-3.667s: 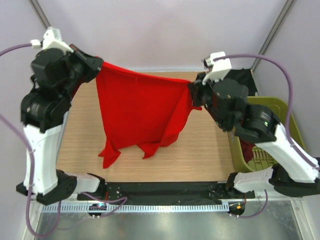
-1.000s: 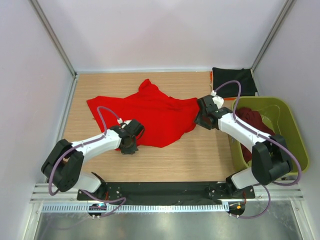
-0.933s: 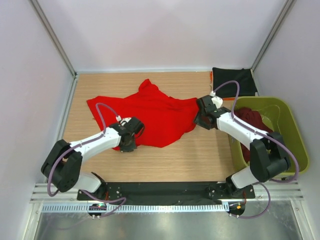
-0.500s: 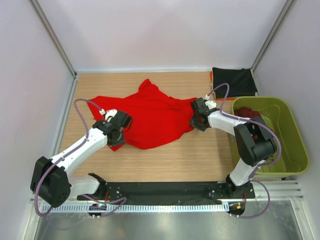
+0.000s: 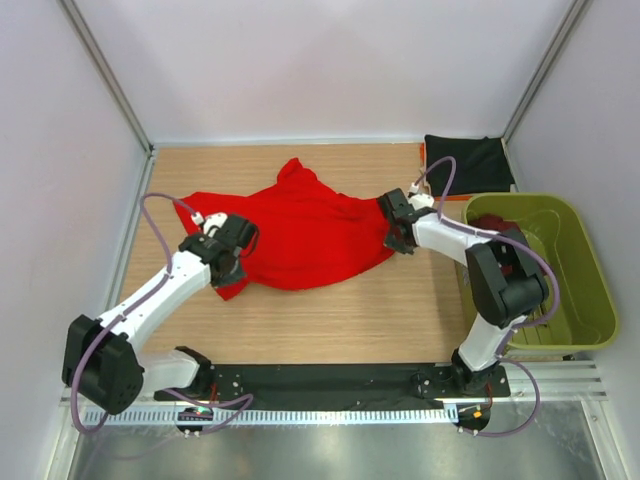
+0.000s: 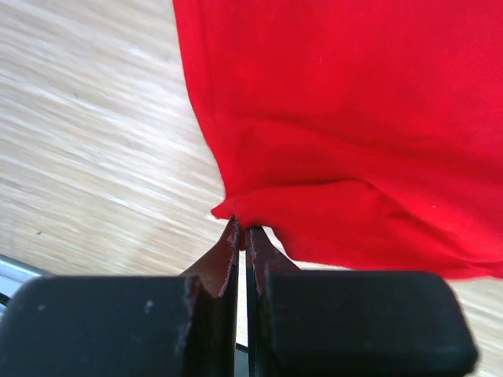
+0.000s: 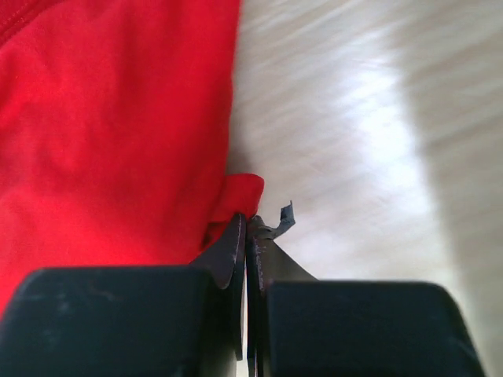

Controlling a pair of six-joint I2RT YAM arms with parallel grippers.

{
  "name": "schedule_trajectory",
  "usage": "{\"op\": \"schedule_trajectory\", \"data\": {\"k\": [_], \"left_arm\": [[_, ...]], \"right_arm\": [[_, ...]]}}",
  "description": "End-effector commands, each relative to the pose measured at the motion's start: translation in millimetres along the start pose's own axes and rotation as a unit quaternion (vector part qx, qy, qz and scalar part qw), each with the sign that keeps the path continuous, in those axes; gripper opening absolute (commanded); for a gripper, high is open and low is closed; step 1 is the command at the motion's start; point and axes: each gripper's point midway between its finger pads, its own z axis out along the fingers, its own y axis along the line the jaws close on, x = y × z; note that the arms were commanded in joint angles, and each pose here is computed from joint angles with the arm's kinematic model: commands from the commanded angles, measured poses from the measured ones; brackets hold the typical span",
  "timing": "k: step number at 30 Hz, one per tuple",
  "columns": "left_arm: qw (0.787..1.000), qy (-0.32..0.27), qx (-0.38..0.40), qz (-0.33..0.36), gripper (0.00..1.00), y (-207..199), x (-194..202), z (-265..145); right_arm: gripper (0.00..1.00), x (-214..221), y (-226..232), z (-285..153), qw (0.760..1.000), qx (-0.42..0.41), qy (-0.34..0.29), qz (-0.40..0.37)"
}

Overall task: Fold and stack the t-shirts
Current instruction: Flatten the tshirt out

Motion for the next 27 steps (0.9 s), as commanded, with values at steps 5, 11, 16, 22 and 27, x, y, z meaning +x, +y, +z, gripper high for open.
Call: {"op": "schedule_trajectory", "data": {"k": [5,11,16,22,27], "left_arm": [[0.997,-0.076,-0.007,-0.034,0.00,5,-70,-32],[0.996,-0.067,-0.008,-0.053,0.00,13,-83,-21],[0.997,-0.032,-0.028,-0.071,0.00,26,-94,7],[0.995,0.006,-0.042,-0.095,0.00,45,-95,35],[0.993,0.029,-0.053,-0.106,0.00,55,-94,51]], "right_arm": [[0.01,-50,-58,-117,0.997,0.041,-0.063,-0.009],[0.01,-52,-28,-168,0.994,-0.076,-0.076,0.000],[0.01,-30,64,-184,0.979,-0.177,-0.078,-0.063],[0.03,33,151,-143,0.961,-0.185,-0.014,-0.204],[0.41,24,127,-154,0.972,-0.141,-0.023,-0.184]]}}
